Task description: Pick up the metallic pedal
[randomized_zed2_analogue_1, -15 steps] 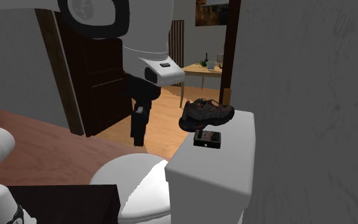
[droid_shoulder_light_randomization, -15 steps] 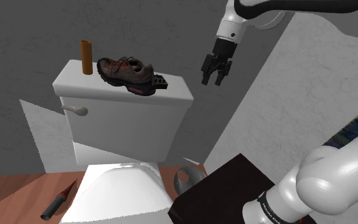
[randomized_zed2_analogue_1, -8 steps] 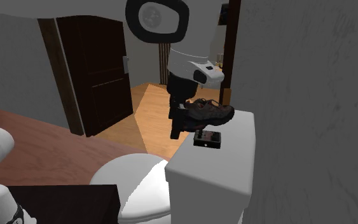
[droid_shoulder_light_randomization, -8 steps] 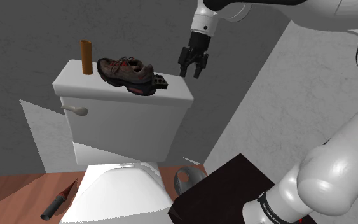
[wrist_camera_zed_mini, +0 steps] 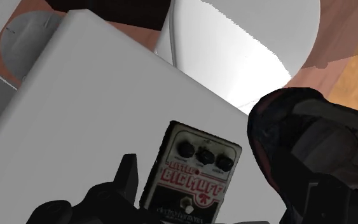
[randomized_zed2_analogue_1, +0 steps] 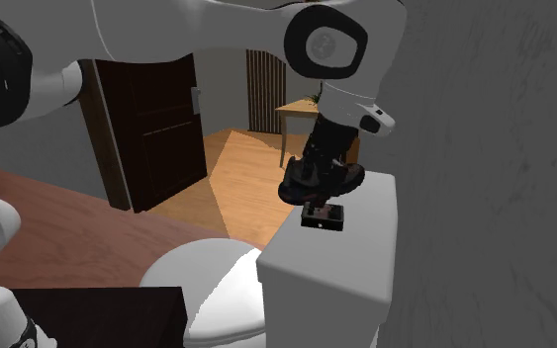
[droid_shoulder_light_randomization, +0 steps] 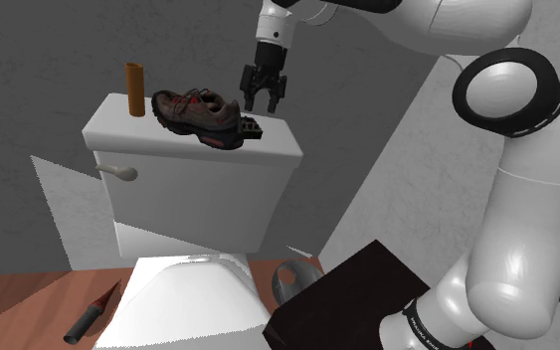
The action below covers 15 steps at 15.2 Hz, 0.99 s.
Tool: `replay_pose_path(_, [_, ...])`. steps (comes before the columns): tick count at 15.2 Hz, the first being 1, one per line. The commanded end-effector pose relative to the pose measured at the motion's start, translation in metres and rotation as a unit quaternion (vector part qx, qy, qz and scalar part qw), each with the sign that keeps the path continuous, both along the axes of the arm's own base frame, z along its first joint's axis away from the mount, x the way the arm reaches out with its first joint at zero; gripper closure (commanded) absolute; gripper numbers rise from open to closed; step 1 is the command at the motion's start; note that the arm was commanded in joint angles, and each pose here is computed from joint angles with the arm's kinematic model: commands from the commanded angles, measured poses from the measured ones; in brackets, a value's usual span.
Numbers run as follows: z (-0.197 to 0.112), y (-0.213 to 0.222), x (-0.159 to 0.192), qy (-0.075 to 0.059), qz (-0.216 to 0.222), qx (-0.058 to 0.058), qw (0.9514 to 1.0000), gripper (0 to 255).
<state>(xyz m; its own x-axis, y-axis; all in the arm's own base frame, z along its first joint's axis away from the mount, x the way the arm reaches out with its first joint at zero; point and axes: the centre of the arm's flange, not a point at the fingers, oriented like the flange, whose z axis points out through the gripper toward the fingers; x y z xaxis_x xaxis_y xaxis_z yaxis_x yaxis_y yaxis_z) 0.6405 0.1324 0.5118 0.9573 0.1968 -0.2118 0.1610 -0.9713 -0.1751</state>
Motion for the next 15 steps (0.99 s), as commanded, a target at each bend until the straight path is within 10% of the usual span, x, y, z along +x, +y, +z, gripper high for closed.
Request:
replay_pose_path(1, [-0.008, 0.007, 0.009, 0.002, 0.004, 0.001, 1.0, 0])
replay_pose_path(9, [-0.042, 0.007, 0.009, 0.002, 0.004, 0.001, 1.0, 0])
replay_pose_path(10, [-0.042, 0.007, 0.009, 0.002, 0.004, 0.001, 1.0, 255])
replay_pose_path(15, [-0.042, 0.007, 0.009, 0.002, 0.004, 0.001, 1.0, 255])
